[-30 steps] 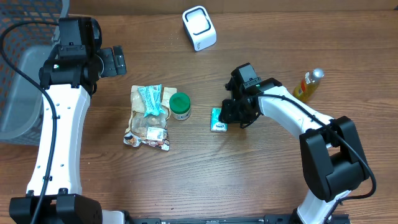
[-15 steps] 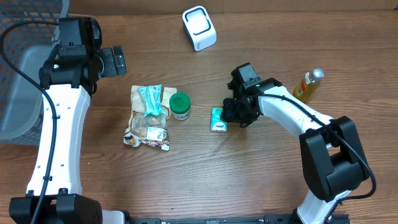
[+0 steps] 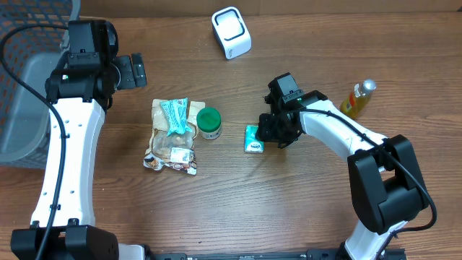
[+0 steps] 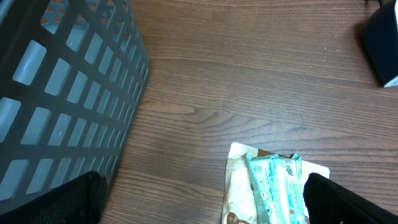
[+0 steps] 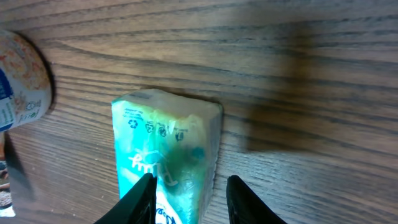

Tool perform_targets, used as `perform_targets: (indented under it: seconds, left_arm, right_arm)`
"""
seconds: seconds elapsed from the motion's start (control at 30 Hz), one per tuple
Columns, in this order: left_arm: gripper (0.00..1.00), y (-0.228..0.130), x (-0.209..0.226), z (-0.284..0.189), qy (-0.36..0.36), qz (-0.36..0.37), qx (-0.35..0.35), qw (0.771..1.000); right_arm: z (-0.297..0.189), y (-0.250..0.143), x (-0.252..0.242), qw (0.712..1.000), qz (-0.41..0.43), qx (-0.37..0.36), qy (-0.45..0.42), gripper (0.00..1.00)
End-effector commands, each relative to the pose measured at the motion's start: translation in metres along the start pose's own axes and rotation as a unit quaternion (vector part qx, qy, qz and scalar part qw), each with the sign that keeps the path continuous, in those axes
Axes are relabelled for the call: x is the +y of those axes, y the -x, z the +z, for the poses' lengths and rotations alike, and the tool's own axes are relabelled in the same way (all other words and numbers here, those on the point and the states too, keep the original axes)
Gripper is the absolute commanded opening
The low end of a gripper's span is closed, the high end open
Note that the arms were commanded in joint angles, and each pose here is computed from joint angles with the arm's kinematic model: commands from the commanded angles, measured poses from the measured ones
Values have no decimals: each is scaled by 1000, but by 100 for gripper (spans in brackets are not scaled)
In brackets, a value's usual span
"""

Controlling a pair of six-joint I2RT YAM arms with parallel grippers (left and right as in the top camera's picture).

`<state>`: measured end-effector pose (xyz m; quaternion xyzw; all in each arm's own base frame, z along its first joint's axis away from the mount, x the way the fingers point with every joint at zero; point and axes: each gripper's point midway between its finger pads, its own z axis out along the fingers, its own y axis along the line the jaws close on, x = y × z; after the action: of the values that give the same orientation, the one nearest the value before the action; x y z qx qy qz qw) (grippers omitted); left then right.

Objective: Scan the item barcode

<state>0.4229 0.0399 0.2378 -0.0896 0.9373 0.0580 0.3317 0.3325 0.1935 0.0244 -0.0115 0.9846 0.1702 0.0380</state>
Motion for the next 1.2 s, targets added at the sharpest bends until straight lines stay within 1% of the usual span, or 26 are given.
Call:
perform_targets:
  seconds: [0.0, 0.17, 0.23, 0.33, 0.43, 0.5, 0.57, 0.6, 0.63, 0.67, 0.87, 0.9, 0.93, 1.0, 1.03, 1.07, 1.17]
  left_arm:
    - [99, 3, 1, -1, 4, 4, -4, 1000]
    - [100, 3, 1, -1, 4, 4, -4, 1000]
    - [100, 3, 1, -1, 4, 4, -4, 1000]
    - [100, 3, 1, -1, 4, 4, -4, 1000]
    - [100, 3, 1, -1, 4, 4, -4, 1000]
    - [100, 3, 1, -1, 4, 4, -4, 1000]
    - [99, 3, 1, -1, 4, 4, -4, 1000]
    - [99, 3, 1, -1, 4, 4, -4, 1000]
    - [100, 3, 1, -1, 4, 4, -4, 1000]
    - [99, 3, 1, -1, 4, 4, -4, 1000]
    - [100, 3, 1, -1, 4, 4, -4, 1000]
    - [99, 3, 1, -1, 4, 4, -4, 1000]
    - [100, 3, 1, -1, 4, 4, -4, 1000]
    - [100, 3, 1, -1, 4, 4, -4, 1000]
    - [100, 3, 1, -1, 4, 4, -4, 1000]
    - [100, 3, 1, -1, 4, 4, -4, 1000]
    - [100, 3, 1, -1, 4, 4, -4, 1000]
  right_arm:
    - [-8, 5, 8, 1000, 0, -11, 17, 34]
    - [-8, 7, 9, 1000, -1, -15, 19, 34]
    - [-9, 8, 9, 1000, -2, -17, 20, 37]
    - [-8, 8, 9, 1000, -2, -17, 20, 45]
    - [-8, 8, 10, 1000, -2, -17, 20, 46]
    - [-8, 8, 9, 1000, -2, -17, 20, 56]
    - [-8, 8, 10, 1000, -2, -17, 20, 79]
    - [-8, 8, 9, 1000, -2, -17, 20, 83]
    - [-8, 8, 10, 1000, -2, -17, 20, 90]
    - [-8, 8, 10, 1000, -2, -17, 20, 100]
    - [-8, 8, 9, 1000, -2, -17, 20, 100]
    - [-8, 8, 9, 1000, -2, -17, 20, 93]
    - [-8, 8, 9, 1000, -2, -17, 20, 80]
    - [-8, 8, 9, 1000, -1, -17, 20, 58]
    - [-8, 8, 9, 1000, -1, -17, 20, 51]
    - [-8, 8, 9, 1000, -1, -17, 20, 47]
    - [-8, 8, 9, 1000, -1, -17, 20, 45]
